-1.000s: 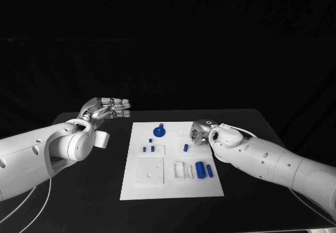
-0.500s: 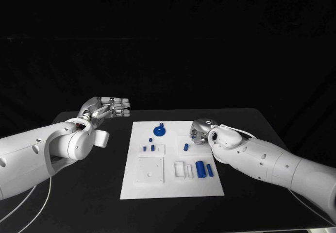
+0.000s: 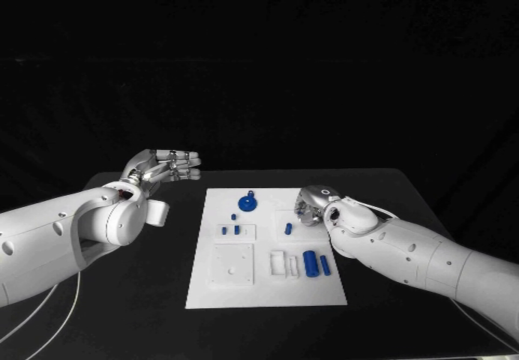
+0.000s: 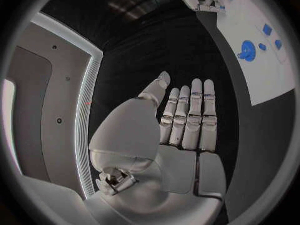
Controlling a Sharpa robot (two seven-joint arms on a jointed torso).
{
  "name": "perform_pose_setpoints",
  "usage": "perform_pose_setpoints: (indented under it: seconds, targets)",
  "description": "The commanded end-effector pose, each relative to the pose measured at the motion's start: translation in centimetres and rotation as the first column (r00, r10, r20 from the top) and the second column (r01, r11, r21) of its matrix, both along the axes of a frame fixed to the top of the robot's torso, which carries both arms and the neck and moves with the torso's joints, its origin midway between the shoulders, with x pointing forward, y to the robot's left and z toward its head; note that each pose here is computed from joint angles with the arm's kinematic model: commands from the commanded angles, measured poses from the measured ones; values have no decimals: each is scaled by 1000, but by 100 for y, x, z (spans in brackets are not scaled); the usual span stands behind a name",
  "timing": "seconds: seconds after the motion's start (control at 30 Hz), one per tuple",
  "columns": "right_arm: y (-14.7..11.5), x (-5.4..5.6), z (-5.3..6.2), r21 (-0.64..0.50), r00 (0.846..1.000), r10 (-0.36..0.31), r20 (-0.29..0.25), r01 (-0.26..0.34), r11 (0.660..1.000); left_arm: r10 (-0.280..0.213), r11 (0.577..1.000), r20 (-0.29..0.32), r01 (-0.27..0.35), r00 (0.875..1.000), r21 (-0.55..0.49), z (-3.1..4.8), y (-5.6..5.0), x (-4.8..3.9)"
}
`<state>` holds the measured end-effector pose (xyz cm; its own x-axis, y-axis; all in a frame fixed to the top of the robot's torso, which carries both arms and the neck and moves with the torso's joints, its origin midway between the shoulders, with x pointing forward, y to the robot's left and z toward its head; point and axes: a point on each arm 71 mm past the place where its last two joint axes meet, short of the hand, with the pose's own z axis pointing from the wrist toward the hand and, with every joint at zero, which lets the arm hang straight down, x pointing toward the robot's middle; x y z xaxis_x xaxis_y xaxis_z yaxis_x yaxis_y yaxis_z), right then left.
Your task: Assemble the parts on the task board
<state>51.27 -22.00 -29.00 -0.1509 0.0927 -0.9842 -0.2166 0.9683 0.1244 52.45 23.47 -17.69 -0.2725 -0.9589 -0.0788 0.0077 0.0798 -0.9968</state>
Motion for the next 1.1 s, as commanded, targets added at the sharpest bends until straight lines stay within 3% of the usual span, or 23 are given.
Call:
perform_pose_setpoints:
  seconds: [0.03, 0.4, 0.7, 0.83, 1.1]
  targets:
    - [40, 6, 103, 61, 999, 12, 46, -14, 998, 3, 1000, 7, -3, 1000, -8, 13, -3, 4]
    - [122, 1, 444, 185, 994, 21, 110, -42, 982, 9, 1000, 7, -9, 1000, -6, 12, 8, 9]
    - [404, -97, 599, 269, 987, 89, 136, -124, 955, 14, 1000, 8, -13, 1000, -4, 11, 4, 13]
    - [588, -190, 604, 277, 980, 141, 143, -176, 945, 14, 1000, 9, -14, 1000, -5, 11, -7, 12]
    - [951, -404, 494, 290, 964, 240, 118, -265, 920, 8, 1000, 18, -8, 1000, -1, 19, -59, -10]
